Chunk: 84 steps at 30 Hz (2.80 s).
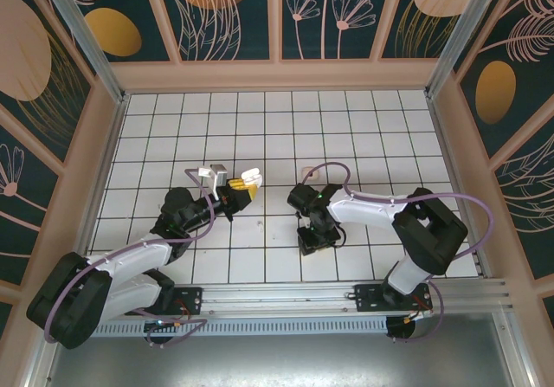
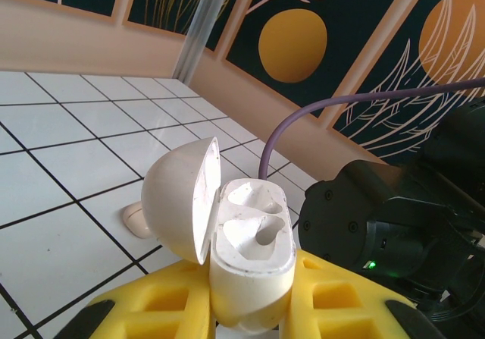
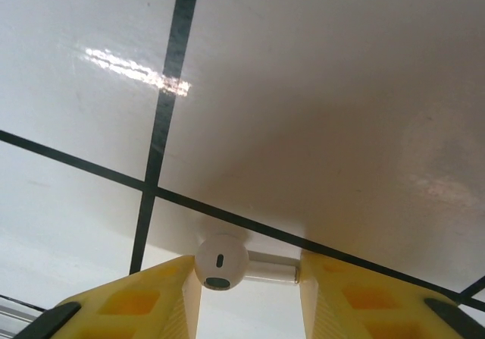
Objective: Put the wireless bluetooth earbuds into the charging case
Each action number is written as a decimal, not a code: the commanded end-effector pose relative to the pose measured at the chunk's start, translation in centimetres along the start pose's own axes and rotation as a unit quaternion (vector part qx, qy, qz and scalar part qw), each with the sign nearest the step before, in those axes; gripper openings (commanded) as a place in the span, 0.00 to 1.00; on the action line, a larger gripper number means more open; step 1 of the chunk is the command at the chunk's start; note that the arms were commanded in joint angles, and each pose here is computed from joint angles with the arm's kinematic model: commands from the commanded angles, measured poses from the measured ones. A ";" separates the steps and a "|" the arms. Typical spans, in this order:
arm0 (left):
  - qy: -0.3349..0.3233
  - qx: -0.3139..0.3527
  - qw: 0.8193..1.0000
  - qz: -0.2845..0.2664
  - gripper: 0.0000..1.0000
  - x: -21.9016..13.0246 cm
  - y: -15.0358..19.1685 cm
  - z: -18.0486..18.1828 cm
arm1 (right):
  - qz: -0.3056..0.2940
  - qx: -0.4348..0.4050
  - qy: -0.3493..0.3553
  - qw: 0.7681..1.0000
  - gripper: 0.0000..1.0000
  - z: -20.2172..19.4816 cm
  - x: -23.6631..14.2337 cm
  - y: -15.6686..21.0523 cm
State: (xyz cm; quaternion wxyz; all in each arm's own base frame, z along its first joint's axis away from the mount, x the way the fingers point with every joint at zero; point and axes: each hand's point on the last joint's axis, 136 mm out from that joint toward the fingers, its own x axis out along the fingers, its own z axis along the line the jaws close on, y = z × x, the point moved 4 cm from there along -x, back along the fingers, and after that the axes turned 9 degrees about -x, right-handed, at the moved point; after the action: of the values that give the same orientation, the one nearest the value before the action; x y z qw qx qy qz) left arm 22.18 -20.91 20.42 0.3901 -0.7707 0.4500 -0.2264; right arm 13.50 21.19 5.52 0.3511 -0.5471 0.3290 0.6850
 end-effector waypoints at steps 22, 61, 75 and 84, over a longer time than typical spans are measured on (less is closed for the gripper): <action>0.022 0.015 1.000 -0.007 0.21 0.7 -1.5 -0.9 | -0.075 0.084 0.015 0.994 0.45 -3.2 -4.5 -2.9; 0.016 0.016 1.000 -0.014 0.21 0.1 -1.4 -1.0 | -0.024 0.086 0.012 0.996 0.47 -2.2 -3.8 -1.0; 0.012 0.017 1.000 -0.016 0.21 -0.2 -1.4 -1.1 | -0.013 0.089 0.039 0.995 0.38 -3.6 -3.0 -2.5; 0.008 0.018 1.000 -0.019 0.21 -0.3 -1.6 -1.1 | -0.012 0.091 0.034 0.995 0.38 -4.3 -1.9 -2.9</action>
State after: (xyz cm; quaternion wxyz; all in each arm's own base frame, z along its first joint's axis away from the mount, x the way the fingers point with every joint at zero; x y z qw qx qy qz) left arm 22.11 -20.86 21.98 0.3900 -0.7708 0.4422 -0.2414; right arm 18.04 19.33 6.93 0.4028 -0.5296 0.3945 0.6337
